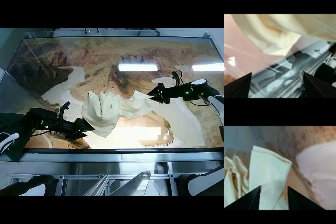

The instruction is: Fold the shirts.

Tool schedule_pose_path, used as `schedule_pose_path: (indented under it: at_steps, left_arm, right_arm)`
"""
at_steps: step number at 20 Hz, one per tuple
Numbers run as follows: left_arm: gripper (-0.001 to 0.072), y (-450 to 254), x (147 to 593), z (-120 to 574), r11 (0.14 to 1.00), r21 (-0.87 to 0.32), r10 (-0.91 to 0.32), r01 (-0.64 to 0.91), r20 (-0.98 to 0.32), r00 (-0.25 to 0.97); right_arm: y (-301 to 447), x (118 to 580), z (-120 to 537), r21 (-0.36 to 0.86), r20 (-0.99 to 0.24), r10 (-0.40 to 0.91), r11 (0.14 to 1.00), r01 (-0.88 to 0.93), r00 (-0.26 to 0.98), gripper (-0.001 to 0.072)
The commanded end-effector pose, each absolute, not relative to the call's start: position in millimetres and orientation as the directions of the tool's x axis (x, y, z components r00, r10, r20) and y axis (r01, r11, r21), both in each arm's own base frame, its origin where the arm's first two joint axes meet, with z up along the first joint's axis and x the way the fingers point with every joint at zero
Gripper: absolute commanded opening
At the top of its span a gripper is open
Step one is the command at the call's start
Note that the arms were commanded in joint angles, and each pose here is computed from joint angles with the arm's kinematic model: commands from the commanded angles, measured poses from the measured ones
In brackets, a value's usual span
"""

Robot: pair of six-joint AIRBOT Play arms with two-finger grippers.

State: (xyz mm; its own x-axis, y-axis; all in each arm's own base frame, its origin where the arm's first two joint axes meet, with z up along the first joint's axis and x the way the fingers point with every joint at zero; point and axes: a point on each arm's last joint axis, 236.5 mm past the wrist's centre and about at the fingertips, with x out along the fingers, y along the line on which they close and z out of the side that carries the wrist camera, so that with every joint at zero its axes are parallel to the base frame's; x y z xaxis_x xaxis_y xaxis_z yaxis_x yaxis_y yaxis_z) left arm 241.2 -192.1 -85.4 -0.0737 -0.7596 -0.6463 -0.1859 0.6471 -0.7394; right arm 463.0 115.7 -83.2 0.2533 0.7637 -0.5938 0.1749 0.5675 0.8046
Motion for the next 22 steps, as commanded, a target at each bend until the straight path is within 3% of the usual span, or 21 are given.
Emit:
schedule_pose_path:
  at_steps: [1, 2, 7, 8, 10, 11, 16, 17, 19, 22]
  left_arm:
    - [0.0563, -203.1, 250.1, -106.2, 0.663, -0.725, -0.748, -0.187, -0.651, -0.127]
    - [0.0519, -209.3, 253.4, -108.8, 0.667, -0.725, -0.745, -0.172, -0.651, -0.144]
    - [0.0519, -227.6, 269.7, -124.1, 0.685, -0.716, -0.727, -0.131, -0.665, -0.169]
    - [0.0459, -228.3, 271.4, -125.9, 0.685, -0.716, -0.728, -0.133, -0.663, -0.174]
    - [0.0054, -228.0, 274.4, -123.9, 0.681, -0.72, -0.731, -0.131, -0.66, -0.172]
    - [0.0012, -225.6, 276.9, -121.1, 0.68, -0.722, -0.732, -0.126, -0.662, -0.161]
    - [0.0013, -215.5, 285.5, -106.0, 0.667, -0.737, -0.745, -0.107, -0.656, -0.125]
    - [0.0013, -214.1, 287.2, -104.2, 0.665, -0.739, -0.746, -0.108, -0.655, -0.118]
    - [0.0013, -212.2, 292.9, -94.7, 0.656, -0.748, -0.755, -0.1, -0.65, -0.089]
    - [0.0013, -213.5, 297.3, -35.6, 0.589, -0.808, -0.807, -0.009, -0.588, -0.057]
  right_arm:
    - [119.3, 470.5, -90.1, 0.804, -0.594, 0.763, 0.558, 0.206, 0.254, 0.0367]
    - [119.0, 469.5, -93.0, 0.801, -0.598, 0.762, 0.557, 0.219, 0.249, 0.0367]
    - [119.4, 468.6, -96.0, 0.8, -0.598, 0.763, 0.556, 0.224, 0.244, 0.0368]
    - [119.3, 468.7, -96.3, 0.8, -0.599, 0.763, 0.556, 0.226, 0.244, 0.0368]
    - [119.1, 468.2, -98.6, 0.798, -0.601, 0.762, 0.554, 0.236, 0.241, 0.0367]
    - [119.7, 467.6, -100.8, 0.798, -0.6, 0.764, 0.552, 0.242, 0.237, 0.0367]
    - [140.1, 466.2, -109.1, 0.817, -0.569, 0.793, 0.513, 0.264, 0.219, 0.0358]
    - [148.3, 471.2, -101.3, 0.841, -0.536, 0.81, 0.487, 0.236, 0.237, 0.0296]
    - [167.7, 482.1, -69.6, 0.911, -0.41, 0.869, 0.378, 0.163, 0.276, 0.003]
    - [182.2, 486.1, 31.4, 0.992, -0.09, 0.956, 0.11, -0.056, 0.28, 0.0019]
